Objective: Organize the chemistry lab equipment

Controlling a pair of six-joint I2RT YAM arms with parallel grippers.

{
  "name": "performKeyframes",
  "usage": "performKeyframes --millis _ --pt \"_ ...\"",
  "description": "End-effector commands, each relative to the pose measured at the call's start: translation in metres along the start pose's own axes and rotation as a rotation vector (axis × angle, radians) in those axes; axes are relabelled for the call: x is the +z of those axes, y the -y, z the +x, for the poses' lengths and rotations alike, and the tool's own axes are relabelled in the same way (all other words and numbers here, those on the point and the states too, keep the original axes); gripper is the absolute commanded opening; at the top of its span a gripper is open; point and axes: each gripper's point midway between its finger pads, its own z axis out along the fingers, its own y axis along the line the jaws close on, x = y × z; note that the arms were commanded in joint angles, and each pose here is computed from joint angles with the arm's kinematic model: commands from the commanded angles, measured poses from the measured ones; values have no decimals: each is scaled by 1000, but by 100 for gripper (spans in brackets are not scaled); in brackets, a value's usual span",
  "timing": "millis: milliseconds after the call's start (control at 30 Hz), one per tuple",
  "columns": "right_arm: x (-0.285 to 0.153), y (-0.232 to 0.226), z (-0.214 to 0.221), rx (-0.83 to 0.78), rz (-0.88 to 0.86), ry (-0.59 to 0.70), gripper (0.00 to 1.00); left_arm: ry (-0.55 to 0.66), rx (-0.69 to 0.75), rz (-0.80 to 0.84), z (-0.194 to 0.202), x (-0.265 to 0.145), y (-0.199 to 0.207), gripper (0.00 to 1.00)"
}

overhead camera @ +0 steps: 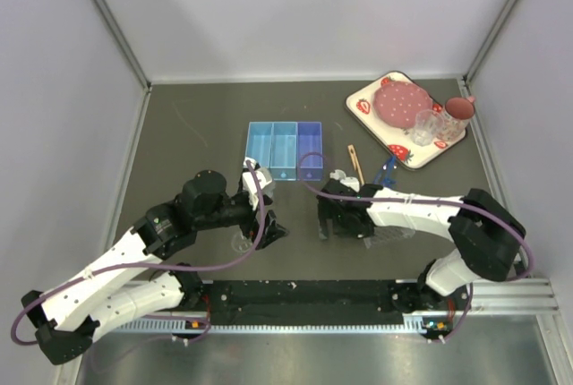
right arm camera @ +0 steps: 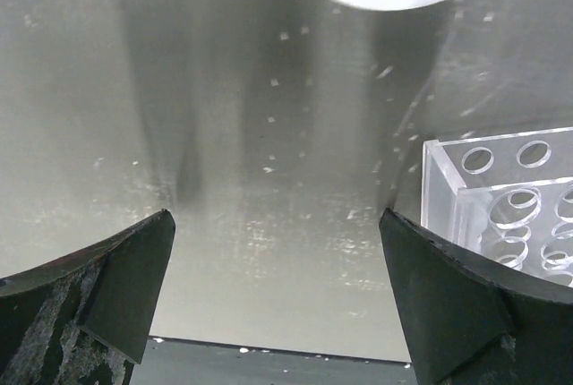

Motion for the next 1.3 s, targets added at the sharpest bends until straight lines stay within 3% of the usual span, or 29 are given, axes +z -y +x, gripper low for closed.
performKeyframes --millis 0,1267 --pt "-4 16 -13 71 15 39 99 34 20 1 -7 1 0 99" --pt "-12 127 -38 468 255 48 99 40 21 -5 -7 0 -1 99"
